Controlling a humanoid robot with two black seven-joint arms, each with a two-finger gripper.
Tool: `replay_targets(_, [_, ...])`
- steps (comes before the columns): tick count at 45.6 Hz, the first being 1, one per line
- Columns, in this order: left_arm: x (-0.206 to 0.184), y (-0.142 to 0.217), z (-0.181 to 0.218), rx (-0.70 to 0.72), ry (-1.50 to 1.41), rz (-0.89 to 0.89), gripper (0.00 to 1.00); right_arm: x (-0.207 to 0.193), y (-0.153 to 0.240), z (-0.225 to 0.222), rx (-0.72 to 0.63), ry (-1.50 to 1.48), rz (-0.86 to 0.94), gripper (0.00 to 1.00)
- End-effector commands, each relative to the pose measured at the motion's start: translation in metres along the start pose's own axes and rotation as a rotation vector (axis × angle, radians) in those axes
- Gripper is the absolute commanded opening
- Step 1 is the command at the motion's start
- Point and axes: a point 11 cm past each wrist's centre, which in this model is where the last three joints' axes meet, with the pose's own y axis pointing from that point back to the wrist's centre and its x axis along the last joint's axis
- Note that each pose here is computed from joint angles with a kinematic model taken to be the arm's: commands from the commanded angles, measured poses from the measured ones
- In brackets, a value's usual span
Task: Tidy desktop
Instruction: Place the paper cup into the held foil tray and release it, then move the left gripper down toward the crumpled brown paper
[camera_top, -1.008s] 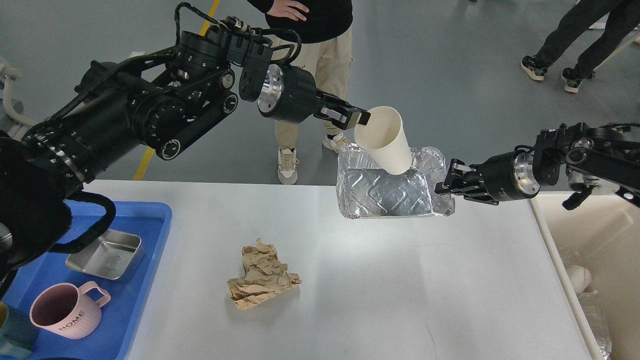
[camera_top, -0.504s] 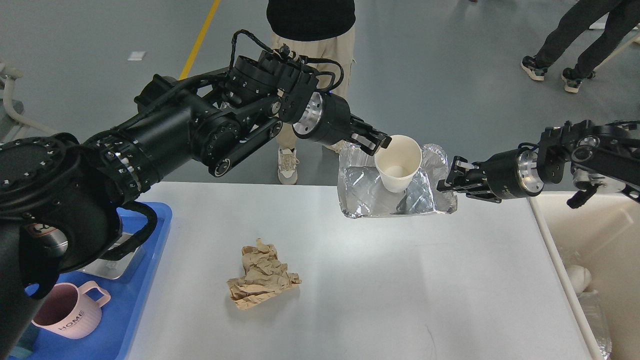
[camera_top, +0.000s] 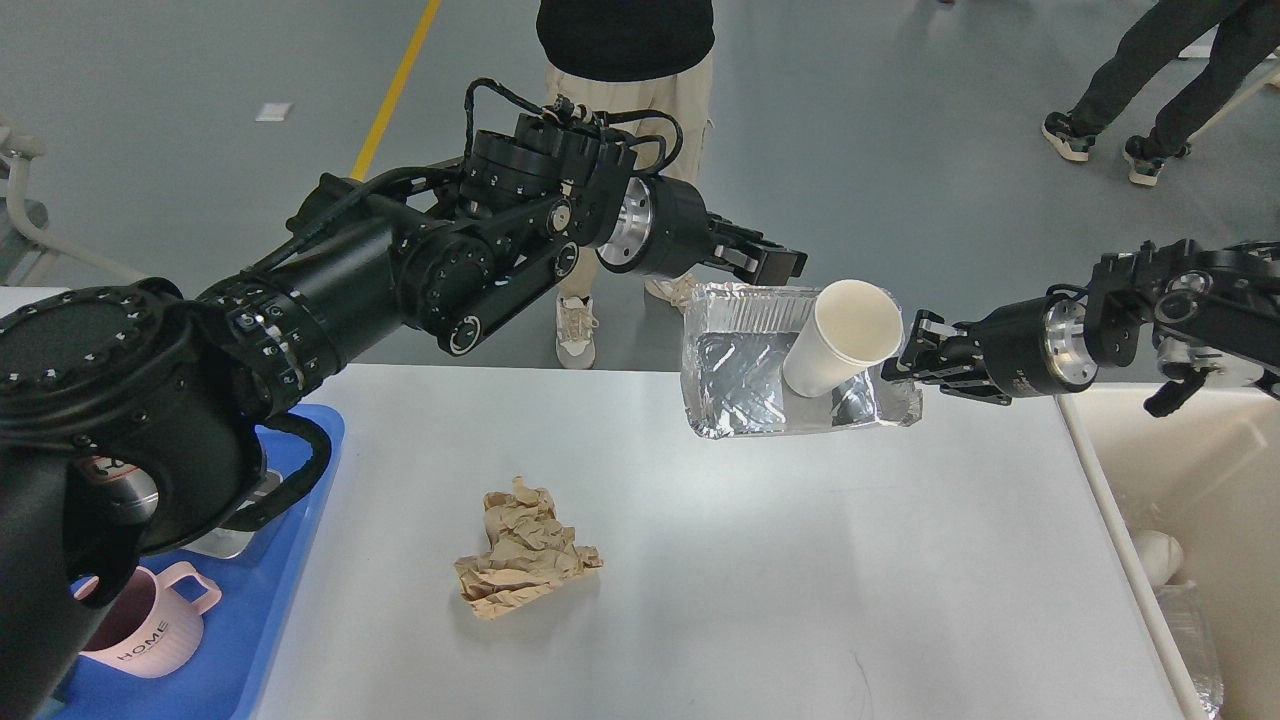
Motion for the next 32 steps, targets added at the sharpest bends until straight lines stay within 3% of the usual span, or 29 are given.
replay_targets(1, [0.018, 0.012, -0.001, -0.063, 0.148, 0.094, 0.95, -0.001, -0.001, 0.002, -0.003, -0.003, -0.002, 0.0])
replay_targets(9, [0.023, 0.041, -0.036, -0.017, 0.245, 0.15, 0.97, -0.001, 0.0, 0.002, -0.004, -0.002, -0.002, 0.0])
replay_targets(19, [0.0, 0.097, -0.12, 0.279, 0.348, 0.165, 0.97, 0.0, 0.0, 0.002, -0.004, -0.003, -0.001, 0.0])
replay_targets(26, [-0.056, 0.14, -0.154, 0.313, 0.44, 0.051, 0.97, -0.001, -0.001, 0.001, -0.003, -0.002, -0.002, 0.0])
replay_targets(32, [-0.112, 0.179, -0.155, 0.285, 0.488, -0.041, 0.97, -0.001, -0.003, 0.003, -0.007, -0.003, -0.004, 0.0])
